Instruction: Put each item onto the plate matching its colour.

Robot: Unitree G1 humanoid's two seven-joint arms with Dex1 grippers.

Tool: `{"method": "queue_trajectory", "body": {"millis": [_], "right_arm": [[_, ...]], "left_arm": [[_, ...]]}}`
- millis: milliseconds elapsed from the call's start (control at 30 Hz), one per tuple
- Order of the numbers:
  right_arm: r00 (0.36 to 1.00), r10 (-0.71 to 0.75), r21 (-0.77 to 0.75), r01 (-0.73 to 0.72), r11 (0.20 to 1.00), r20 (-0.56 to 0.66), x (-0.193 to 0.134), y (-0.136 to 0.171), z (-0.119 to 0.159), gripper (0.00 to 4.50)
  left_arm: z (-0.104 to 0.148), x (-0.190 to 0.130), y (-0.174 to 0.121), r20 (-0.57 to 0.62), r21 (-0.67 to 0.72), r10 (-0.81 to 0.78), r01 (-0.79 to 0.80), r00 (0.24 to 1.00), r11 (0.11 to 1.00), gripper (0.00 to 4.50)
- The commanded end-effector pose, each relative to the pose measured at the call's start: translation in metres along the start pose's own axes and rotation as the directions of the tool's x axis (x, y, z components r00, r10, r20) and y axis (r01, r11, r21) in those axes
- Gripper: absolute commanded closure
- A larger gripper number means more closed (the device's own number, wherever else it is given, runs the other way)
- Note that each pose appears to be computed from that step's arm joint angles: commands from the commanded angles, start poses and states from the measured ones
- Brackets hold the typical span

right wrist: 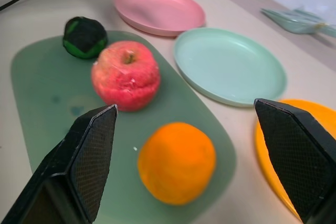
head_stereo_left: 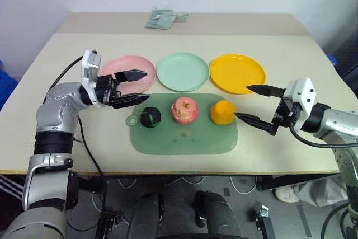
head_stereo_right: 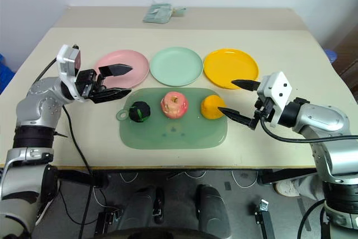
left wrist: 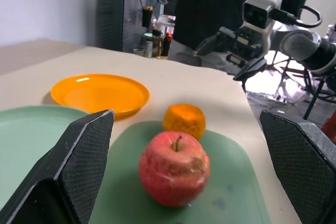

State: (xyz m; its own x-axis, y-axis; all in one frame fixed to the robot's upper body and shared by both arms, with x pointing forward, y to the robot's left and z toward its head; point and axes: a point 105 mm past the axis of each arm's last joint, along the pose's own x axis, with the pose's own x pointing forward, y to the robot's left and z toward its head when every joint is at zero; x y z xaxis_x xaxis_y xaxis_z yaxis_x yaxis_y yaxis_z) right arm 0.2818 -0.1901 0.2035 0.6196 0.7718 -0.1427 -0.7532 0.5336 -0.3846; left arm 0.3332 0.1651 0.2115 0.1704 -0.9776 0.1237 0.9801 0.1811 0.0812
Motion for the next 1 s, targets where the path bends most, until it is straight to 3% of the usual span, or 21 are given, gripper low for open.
{"method": "queue_trajectory", "body": {"millis": [33,300,467,600,767,1000], "right_arm": [[1.0,-0.006,-0.051,0.008,0.999,0.026,-0.001,-0.002,0.015,0.24],[0.999,-0.001,-0.046,0.003,0.999,0.048,0.004,0.005,0.019,0.24],[0.989,0.107,-0.02,-0.105,0.994,0.106,0.014,0.027,0.035,0.24],[0.978,0.175,-0.04,-0.172,0.984,0.117,0.022,0.039,0.043,0.24],[0.964,0.25,-0.055,-0.246,0.968,0.093,0.018,0.051,0.041,0.24],[0.963,0.231,-0.099,-0.219,0.971,0.137,0.021,0.048,0.049,0.24]], "left_arm": [[0.001,-0.004,-0.001,0.001,0.027,0.001,-0.001,1.0,1.0,0.0],[0.011,-0.022,-0.003,0.002,-0.005,-0.014,0.014,1.0,1.0,0.0],[0.023,-0.045,-0.006,-0.027,-0.028,0.009,-0.01,1.0,1.0,0.0],[0.012,-0.061,-0.006,-0.108,-0.012,0.067,-0.068,0.992,0.998,0.0],[-0.01,-0.055,-0.01,-0.189,0.011,0.041,-0.04,0.981,0.999,0.0],[-0.036,-0.043,-0.003,-0.199,0.065,0.067,-0.055,0.978,0.996,0.0]]}}
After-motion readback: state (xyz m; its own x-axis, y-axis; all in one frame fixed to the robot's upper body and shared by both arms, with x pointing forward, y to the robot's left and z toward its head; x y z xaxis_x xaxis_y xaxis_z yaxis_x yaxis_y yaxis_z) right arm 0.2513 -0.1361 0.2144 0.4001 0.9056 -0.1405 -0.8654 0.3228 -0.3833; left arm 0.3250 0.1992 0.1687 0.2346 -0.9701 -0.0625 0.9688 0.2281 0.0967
